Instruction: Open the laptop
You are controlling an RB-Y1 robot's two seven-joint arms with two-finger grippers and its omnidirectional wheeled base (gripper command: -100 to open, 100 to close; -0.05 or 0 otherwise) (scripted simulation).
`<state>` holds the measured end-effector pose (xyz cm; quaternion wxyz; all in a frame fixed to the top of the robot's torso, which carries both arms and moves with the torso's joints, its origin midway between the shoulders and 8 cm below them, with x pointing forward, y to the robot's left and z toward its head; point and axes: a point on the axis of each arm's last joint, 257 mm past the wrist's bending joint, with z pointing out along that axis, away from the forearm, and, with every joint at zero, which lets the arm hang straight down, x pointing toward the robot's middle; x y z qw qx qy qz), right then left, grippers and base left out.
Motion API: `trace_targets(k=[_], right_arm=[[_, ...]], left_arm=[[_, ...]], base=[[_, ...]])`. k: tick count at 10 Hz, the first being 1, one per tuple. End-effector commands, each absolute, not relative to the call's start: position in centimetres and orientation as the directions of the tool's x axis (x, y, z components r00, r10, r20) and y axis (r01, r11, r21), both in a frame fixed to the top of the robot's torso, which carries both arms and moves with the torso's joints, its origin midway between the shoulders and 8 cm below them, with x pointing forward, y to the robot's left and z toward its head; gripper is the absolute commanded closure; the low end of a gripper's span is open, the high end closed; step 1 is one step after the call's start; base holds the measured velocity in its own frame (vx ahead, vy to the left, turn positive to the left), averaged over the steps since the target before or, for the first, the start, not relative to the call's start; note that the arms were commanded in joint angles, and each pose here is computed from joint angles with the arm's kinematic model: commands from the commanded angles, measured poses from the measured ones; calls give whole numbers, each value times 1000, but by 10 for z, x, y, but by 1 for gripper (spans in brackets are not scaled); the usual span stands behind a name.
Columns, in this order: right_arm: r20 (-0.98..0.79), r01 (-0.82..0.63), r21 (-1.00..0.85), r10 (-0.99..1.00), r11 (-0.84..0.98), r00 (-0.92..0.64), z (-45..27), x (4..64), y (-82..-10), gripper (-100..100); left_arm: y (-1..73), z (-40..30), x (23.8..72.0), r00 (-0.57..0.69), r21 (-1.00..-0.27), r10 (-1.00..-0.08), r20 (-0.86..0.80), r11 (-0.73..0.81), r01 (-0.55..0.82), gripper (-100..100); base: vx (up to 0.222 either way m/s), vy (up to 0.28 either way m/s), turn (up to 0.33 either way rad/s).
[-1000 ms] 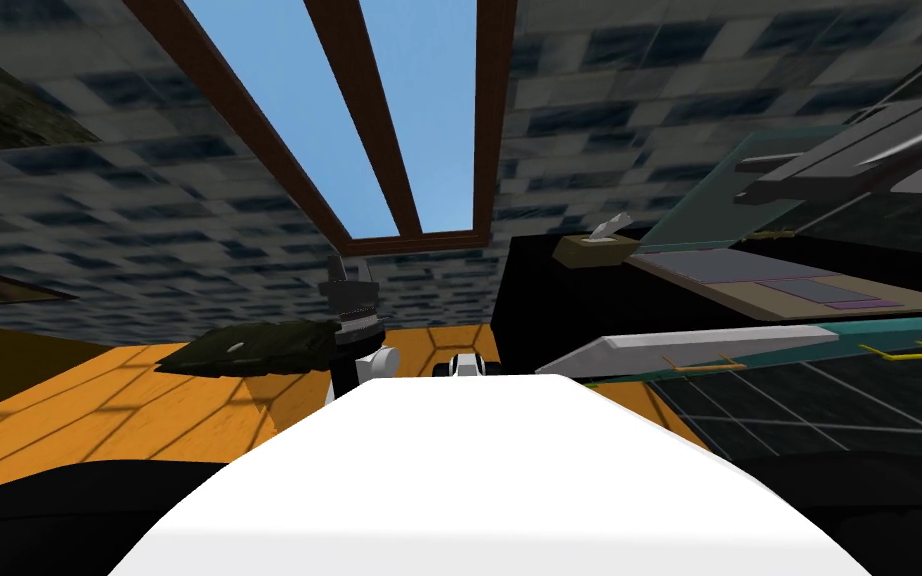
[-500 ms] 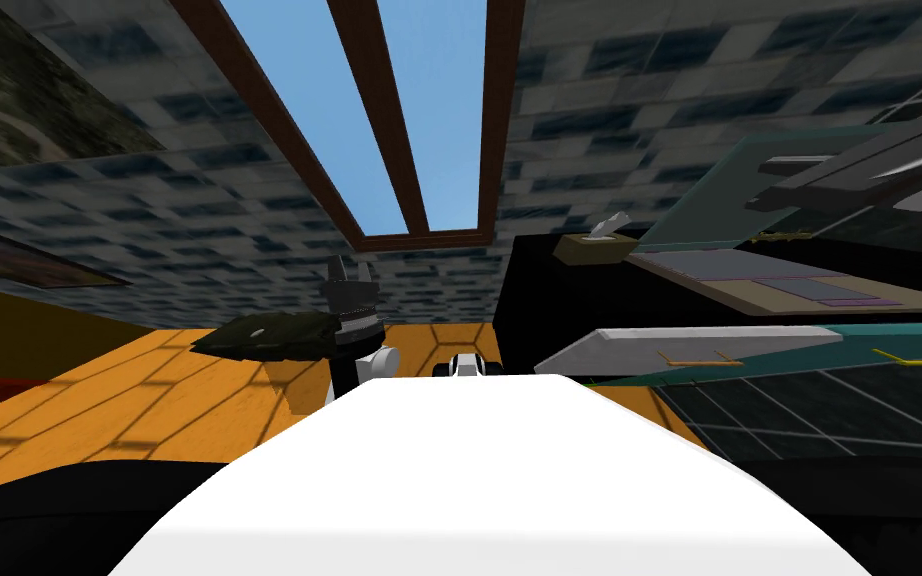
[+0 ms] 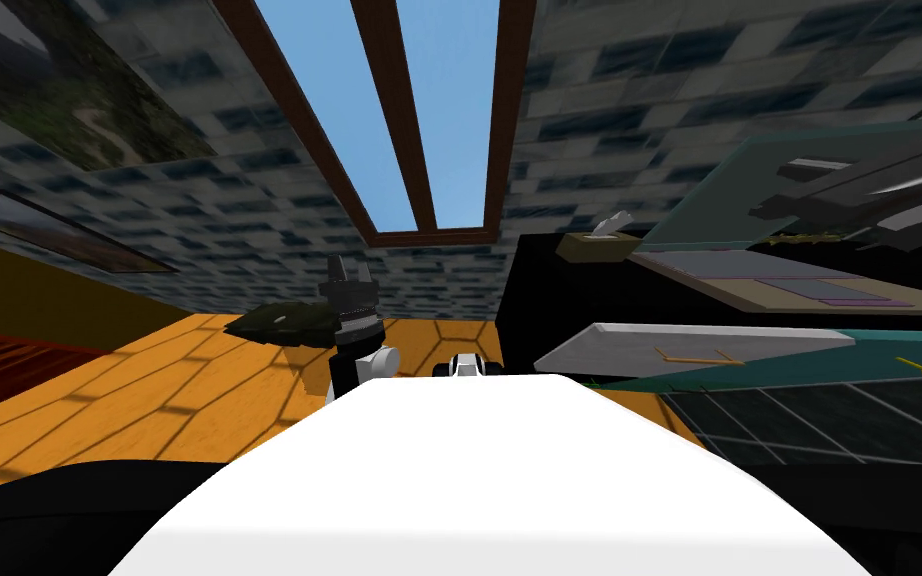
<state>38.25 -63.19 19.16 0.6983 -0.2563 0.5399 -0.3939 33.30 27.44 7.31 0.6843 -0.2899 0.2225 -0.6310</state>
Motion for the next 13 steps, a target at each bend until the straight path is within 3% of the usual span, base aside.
trace_targets(k=[1, 4, 5, 13], right_arm=[[-546, 331, -767, -830, 549, 111, 185, 377, -638, 100], [-549, 350, -759, -828, 550, 112, 181, 375, -640, 100], [-542, 333, -771, -834, 543, 106, 185, 377, -639, -100], [-515, 215, -826, -853, 521, 85, 209, 394, -625, -100]], left_arm=[[274, 73, 333, 105, -678, -993, 61, 36, 735, 0], [274, 73, 333, 105, -678, -993, 61, 36, 735, 0], [274, 73, 333, 105, -678, -993, 61, 36, 734, 0], [274, 73, 333, 105, -678, -993, 61, 36, 734, 0]], base=[[-85, -10, 91], [-52, 5, 72], [16, 0, -80], [50, 1, -69]])
